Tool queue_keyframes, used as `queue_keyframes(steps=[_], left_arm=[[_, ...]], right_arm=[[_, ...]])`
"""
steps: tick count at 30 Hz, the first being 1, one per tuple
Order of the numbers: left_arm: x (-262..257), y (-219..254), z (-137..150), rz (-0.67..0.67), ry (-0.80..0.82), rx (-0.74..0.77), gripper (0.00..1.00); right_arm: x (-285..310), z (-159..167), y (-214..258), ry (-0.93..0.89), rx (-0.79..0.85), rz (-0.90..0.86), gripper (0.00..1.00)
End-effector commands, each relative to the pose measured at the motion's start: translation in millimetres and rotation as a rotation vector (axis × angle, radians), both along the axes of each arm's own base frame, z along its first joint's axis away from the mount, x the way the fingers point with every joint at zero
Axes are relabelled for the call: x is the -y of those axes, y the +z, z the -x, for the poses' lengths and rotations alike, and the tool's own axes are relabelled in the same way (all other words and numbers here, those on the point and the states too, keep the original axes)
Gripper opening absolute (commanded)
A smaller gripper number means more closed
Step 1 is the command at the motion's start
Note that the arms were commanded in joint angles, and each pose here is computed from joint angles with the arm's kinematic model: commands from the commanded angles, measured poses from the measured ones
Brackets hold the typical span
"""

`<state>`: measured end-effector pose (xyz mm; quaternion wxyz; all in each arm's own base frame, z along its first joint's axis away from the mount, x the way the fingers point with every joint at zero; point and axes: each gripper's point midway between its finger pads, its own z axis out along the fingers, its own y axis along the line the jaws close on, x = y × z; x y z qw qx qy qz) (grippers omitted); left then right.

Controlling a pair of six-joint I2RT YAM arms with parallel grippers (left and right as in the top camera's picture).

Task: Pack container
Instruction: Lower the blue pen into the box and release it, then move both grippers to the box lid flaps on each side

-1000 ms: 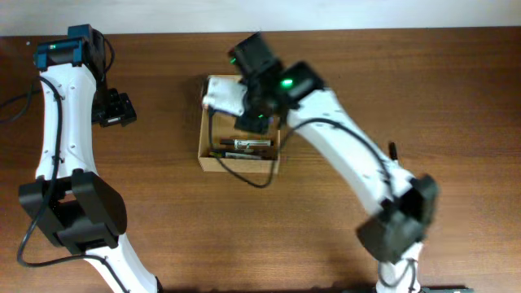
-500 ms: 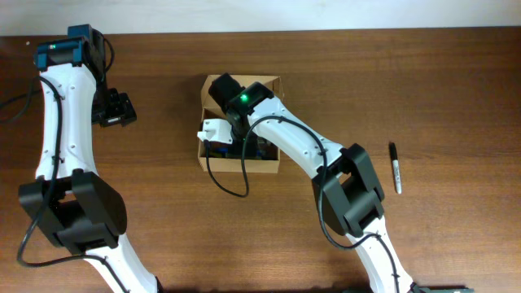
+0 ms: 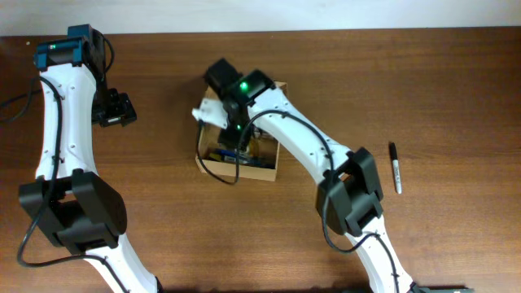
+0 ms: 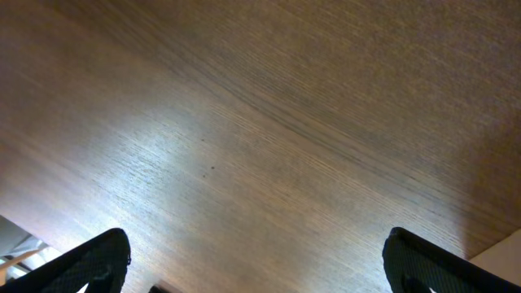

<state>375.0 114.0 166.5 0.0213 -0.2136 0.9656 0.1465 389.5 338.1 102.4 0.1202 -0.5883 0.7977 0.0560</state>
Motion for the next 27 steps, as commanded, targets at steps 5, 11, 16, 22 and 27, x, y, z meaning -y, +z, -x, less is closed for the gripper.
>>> queue_keyframes(steps=[5, 11, 16, 22, 27], left_arm=[[1, -5, -2, 0.022, 0.009, 0.001, 1.00], [31, -10, -27, 0.206, -0.006, 0.114, 1.00], [68, -4, -65, 0.418, -0.135, 0.269, 0.31], [88, -9, -93, 0.552, -0.174, 0.354, 0.02], [99, -51, -95, 0.641, -0.151, 0.267, 0.02]], right_arm=[[14, -25, 156, -0.268, 0.239, -0.233, 0.70], [89, -62, 175, -0.638, 0.156, -0.333, 0.72], [150, -88, 167, -0.848, -0.008, -0.452, 0.21], [224, -105, 115, -1.087, -0.167, -0.424, 0.04], [232, -91, 42, -1.140, -0.341, -0.326, 0.04]])
